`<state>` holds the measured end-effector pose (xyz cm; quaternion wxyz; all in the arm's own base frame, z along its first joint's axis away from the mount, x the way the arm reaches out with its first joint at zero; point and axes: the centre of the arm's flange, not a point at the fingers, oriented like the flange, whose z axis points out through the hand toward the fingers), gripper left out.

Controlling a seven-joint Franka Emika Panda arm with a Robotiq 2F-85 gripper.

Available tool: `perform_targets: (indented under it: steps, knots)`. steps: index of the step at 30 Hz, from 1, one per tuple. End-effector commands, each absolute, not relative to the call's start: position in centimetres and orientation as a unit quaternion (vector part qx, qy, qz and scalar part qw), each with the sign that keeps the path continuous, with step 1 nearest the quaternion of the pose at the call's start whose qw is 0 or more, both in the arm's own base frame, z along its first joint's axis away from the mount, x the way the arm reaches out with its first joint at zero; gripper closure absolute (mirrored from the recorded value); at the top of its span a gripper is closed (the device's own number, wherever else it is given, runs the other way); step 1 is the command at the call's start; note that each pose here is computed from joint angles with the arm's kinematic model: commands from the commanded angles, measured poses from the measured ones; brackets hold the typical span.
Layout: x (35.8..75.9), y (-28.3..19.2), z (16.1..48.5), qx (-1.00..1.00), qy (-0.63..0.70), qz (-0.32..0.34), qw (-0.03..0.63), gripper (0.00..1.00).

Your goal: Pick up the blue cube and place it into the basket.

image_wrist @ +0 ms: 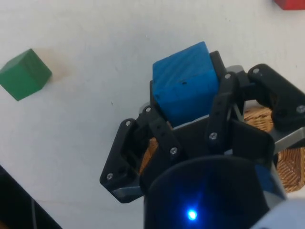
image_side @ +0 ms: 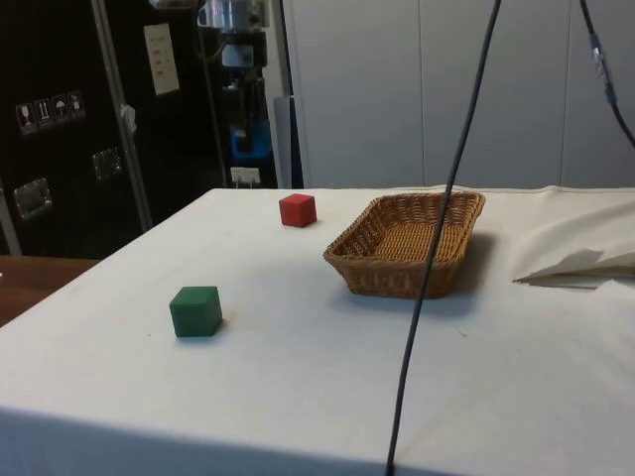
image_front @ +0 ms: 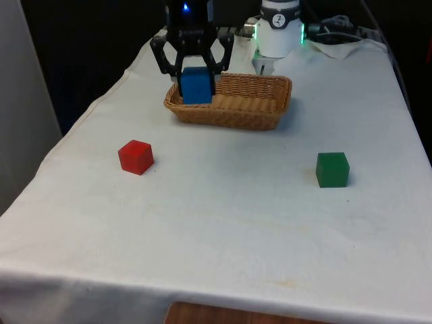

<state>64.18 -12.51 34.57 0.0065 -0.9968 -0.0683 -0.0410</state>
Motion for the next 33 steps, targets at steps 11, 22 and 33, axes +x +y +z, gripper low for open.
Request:
perform_targets:
  steps: [11,22,33]
  knots:
    - [61.3,-13.0,36.0,-0.996,-0.068,-0.059,0.001,0.99]
    - [58.4,-13.1,35.8,-0.996,-0.066,-0.061,0.003,0.99]
    - [55.1,-13.5,35.7,-0.997,-0.064,-0.053,0.009,0.99]
